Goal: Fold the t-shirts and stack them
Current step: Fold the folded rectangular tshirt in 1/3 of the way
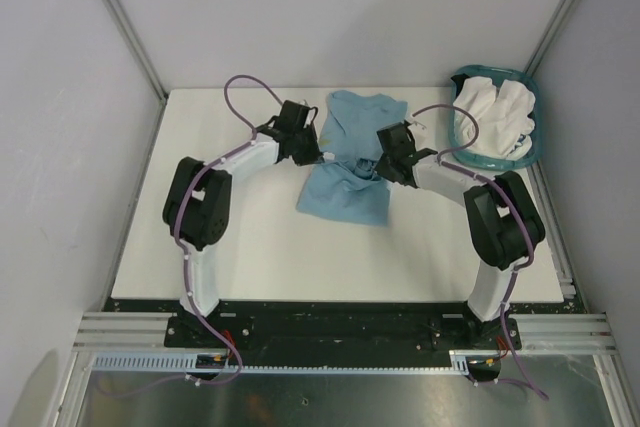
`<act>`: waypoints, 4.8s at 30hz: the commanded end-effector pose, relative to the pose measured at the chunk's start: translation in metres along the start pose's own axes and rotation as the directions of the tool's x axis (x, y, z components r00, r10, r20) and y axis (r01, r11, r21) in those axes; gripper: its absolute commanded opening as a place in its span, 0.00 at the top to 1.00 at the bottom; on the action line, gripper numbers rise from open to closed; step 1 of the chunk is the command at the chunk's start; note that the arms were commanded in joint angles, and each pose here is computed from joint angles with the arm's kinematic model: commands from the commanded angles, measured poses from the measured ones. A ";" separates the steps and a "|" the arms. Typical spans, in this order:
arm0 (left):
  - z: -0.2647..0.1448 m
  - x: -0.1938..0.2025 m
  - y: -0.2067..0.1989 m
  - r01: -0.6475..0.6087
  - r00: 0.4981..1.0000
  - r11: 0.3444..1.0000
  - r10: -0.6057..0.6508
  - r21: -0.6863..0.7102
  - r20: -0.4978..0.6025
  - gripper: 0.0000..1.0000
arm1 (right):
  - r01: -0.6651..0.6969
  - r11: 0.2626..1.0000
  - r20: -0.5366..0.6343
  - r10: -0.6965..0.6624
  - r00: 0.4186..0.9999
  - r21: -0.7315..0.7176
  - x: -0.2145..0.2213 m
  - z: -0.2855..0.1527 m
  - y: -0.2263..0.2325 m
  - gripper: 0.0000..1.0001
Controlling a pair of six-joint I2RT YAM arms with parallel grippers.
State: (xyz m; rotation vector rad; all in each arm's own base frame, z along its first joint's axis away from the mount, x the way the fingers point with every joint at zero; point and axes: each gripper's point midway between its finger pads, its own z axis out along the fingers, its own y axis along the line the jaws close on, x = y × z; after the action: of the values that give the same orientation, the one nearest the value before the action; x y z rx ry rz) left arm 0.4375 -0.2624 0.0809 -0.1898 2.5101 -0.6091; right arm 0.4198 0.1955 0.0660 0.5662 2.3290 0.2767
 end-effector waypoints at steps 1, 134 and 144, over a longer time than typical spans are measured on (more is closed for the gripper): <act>0.006 -0.029 -0.010 -0.022 0.998 0.999 0.019 0.043 0.053 1.00 | -0.026 0.999 0.049 0.027 0.998 -0.022 -0.027 0.004 0.010 1.00; 0.058 -0.081 0.005 -0.042 0.997 0.991 0.034 0.130 0.066 0.66 | 0.081 0.985 -0.101 -0.097 0.990 -0.153 -0.060 0.043 -0.014 0.71; 0.025 -0.092 -0.011 -0.082 0.992 0.982 0.064 0.171 0.104 0.35 | 0.090 0.981 -0.047 -0.099 0.994 -0.174 -0.087 0.013 -0.004 0.70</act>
State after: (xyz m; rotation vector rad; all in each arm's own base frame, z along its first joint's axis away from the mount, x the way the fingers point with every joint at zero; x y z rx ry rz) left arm 0.5234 -0.2604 0.0453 -0.1292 2.4697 -0.7376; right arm 0.4709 0.1517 0.0511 0.4056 2.4600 0.4127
